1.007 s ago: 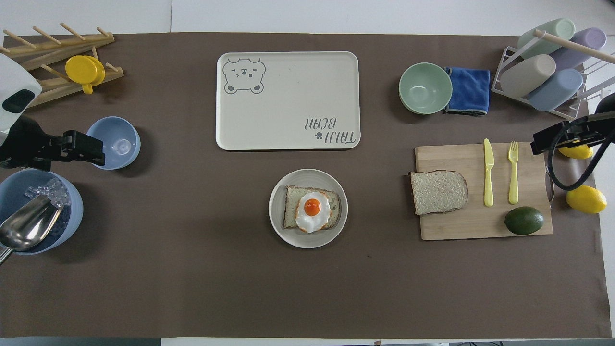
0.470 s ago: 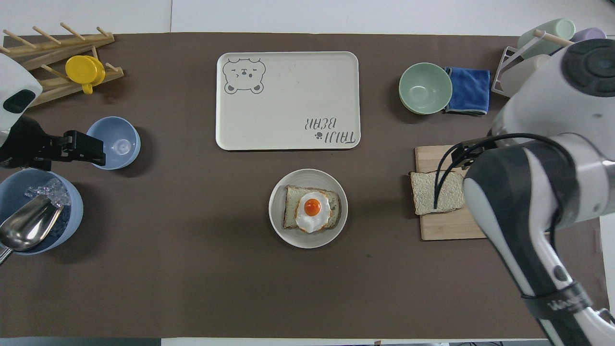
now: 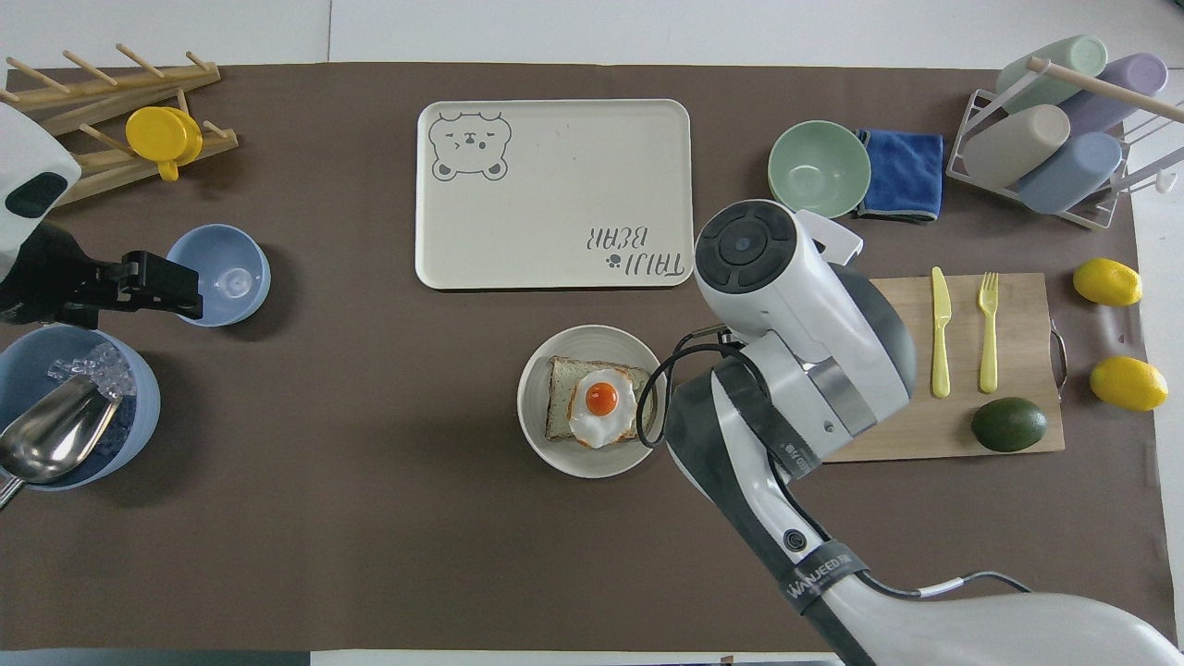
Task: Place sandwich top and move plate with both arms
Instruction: 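Reach the right gripper to the bread slice on the cutting board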
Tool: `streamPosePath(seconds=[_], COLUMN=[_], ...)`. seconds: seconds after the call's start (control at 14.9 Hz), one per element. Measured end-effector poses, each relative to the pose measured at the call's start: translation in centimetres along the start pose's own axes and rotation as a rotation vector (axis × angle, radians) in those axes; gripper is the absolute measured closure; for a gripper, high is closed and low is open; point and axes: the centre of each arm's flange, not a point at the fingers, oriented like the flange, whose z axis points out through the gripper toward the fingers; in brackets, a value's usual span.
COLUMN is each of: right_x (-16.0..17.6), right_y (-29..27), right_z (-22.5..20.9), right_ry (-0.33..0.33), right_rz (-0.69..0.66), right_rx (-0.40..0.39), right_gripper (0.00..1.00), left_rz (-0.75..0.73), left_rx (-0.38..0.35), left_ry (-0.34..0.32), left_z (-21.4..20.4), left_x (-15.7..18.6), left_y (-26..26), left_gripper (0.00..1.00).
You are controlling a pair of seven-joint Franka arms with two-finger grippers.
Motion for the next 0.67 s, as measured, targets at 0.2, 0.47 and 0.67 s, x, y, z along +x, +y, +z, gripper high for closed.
streamPosePath(seconds=[0.2, 0.47, 0.67], right_x=[-0.2, -0.3, -0.3], right_y=[-2.7, -1.8, -0.6], right_z=[4.0, 7.2, 8.8], right_ry=[-0.007, -0.021, -0.036], right_rz=[0.005, 0.008, 0.020], right_rx=[-0.017, -0.030, -0.036], right_gripper=[0.00, 0.00, 0.00], left_rz=[-0.001, -0.004, -0.005], left_rx=[0.000, -0.001, -0.001], left_ry=[0.001, 0.001, 0.001], left_z=[0.0, 0.0, 0.0], left_x=[0.0, 0.0, 0.1], left_y=[-0.1, -0.2, -0.3], left_gripper=[0.00, 0.00, 0.00])
